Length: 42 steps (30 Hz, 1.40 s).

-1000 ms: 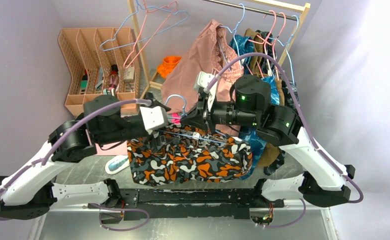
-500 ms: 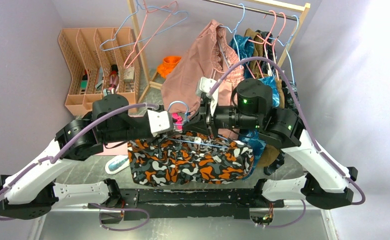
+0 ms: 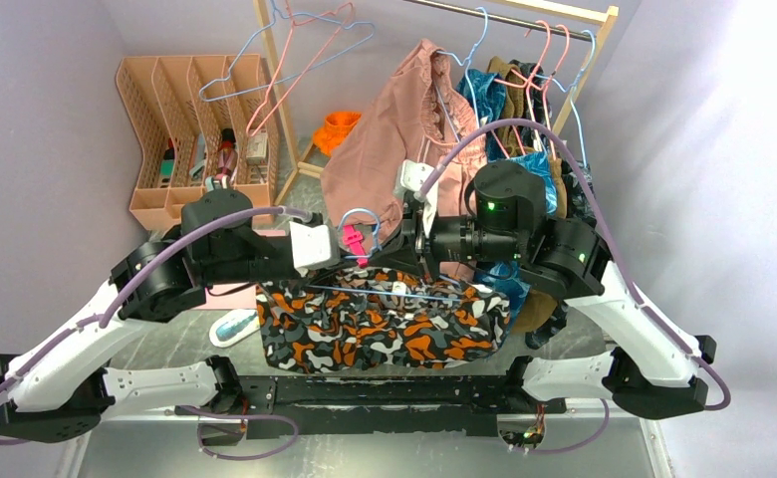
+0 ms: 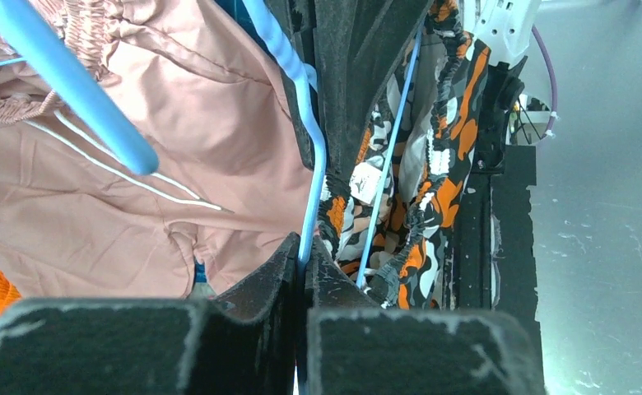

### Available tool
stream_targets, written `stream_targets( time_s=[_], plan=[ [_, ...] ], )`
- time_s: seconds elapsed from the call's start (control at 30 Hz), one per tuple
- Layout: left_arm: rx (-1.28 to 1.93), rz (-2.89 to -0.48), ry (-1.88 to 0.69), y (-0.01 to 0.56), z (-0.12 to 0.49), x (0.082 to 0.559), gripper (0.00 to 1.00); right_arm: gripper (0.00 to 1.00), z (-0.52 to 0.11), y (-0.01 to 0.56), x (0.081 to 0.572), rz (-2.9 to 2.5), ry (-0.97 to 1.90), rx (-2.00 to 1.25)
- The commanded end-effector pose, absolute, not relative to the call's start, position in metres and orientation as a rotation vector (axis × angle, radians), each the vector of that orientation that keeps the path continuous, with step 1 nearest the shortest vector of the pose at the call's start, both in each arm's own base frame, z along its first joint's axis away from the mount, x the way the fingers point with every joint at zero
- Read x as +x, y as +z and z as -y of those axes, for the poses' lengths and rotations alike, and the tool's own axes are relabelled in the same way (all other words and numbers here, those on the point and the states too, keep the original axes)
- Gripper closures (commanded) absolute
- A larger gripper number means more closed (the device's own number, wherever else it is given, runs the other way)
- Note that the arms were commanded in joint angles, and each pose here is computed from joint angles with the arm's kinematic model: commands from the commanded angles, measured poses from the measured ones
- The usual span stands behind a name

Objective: Place the shorts on the hanger
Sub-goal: Place the hanger at the clothesline.

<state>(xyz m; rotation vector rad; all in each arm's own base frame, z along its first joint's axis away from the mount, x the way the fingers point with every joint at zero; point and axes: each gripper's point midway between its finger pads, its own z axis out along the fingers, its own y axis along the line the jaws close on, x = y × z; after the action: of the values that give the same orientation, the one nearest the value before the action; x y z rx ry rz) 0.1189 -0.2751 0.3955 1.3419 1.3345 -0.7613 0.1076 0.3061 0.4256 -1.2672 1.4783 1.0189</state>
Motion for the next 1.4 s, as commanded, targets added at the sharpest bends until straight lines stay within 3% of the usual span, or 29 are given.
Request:
stream_targets(
  time_s=[0.0,0.13,0.47,0.53,0.63,0.7,0.73,0.8,0.93,1.17,1.37],
  plan=[
    [1.279,-1.287,-0.777,0.41,0.276,0.122,0.93,0.91,-0.3,0.429,0.098,-1.496,1.066,-1.255],
    [1.26,-1.244,-0.786,0.416,0.274,0.12,0.93,0.72,-0.298,0.421,0.091,-1.539,1.106,-1.256],
    [1.31,-1.225,-0.812,0.41,0.281,0.116,0.93,0.7,-0.299,0.42,0.085,-1.563,1.166,-1.227],
    [1.313,-1.227,-0.807,0.41,0.283,0.117,0.93,0.76,-0.299,0.428,0.087,-1.538,1.173,-1.194],
    [1.313,-1.23,-0.805,0.41,0.284,0.119,0.93,0.97,-0.3,0.437,0.088,-1.524,1.187,-1.16],
    [1.28,-1.25,-0.786,0.412,0.284,0.125,0.93,1.0,-0.299,0.44,0.092,-1.53,1.171,-1.128],
    [1.254,-1.266,-0.761,0.414,0.281,0.13,0.87,1.0,-0.299,0.441,0.098,-1.541,1.15,-1.095],
    [1.207,-1.298,-0.717,0.417,0.274,0.138,0.36,1.0,-0.296,0.444,0.111,-1.56,1.091,-1.029],
    [1.065,-1.333,-0.604,0.433,0.247,0.153,0.06,1.0,-0.284,0.458,0.15,-1.613,0.914,-0.825],
    [0.763,-1.268,-0.524,0.481,0.183,0.155,0.02,1.0,-0.265,0.47,0.227,-1.748,0.565,-0.434],
    [0.566,-1.257,-0.491,0.483,0.139,0.155,0.03,1.0,-0.249,0.501,0.264,-1.72,0.373,-0.222]
  ],
)
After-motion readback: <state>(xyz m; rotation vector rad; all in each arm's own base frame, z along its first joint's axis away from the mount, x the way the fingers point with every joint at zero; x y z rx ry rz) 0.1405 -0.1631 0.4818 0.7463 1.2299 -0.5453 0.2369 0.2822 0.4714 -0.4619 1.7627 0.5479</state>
